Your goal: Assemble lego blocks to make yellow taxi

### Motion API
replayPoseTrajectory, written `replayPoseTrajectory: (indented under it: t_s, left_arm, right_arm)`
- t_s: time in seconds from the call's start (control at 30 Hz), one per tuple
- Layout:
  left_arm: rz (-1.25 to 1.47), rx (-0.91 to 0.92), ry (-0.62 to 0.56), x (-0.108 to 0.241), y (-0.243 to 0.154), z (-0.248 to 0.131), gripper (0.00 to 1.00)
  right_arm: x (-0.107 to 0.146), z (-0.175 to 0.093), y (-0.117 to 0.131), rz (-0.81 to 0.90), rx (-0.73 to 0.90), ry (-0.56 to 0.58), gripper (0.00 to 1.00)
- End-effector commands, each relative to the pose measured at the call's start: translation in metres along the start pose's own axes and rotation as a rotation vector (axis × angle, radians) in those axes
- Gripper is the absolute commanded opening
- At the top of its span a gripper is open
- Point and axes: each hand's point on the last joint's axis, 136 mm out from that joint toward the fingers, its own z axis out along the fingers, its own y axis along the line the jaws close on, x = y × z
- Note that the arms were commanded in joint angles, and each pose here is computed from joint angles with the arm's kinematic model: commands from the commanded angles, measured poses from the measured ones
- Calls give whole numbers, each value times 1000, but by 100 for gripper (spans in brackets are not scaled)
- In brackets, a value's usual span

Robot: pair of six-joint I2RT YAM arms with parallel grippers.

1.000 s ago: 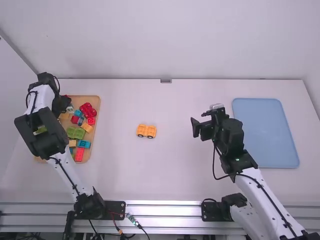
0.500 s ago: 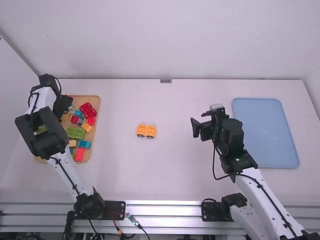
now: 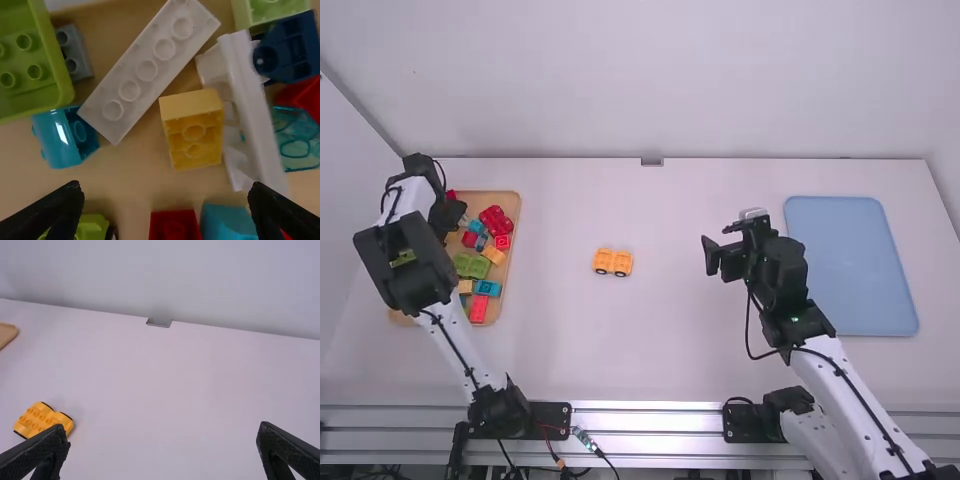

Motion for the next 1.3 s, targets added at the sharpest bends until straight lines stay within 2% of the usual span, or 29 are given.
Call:
replayPoseTrajectory:
  t_s: [0.0,0.23,0.63,0.83,0.9,1.27]
  left_arm:
    - [5,-45,11,6,9,13,85]
    - [4,-15,-31,-4,1,13,83]
    - [21,-5,-27,-5,-1,22,84]
    - [18,6,-37,-6,-5,21,77]
    - [15,-11,-24,-5,1,22,80]
    - [22,-51,-6,-1,11,22,80]
  right_arm:
    - [-11,-1,0,0,1,-21,99]
    - [-6,-1,0,2,2,-1,99]
    - [-4,-1,0,3,0,5,99]
    - [-3,-1,-1,4,3,9,99]
    - [-2,-1,-1,4,3,13,99]
    - [2,-1,-1,6,3,28,99]
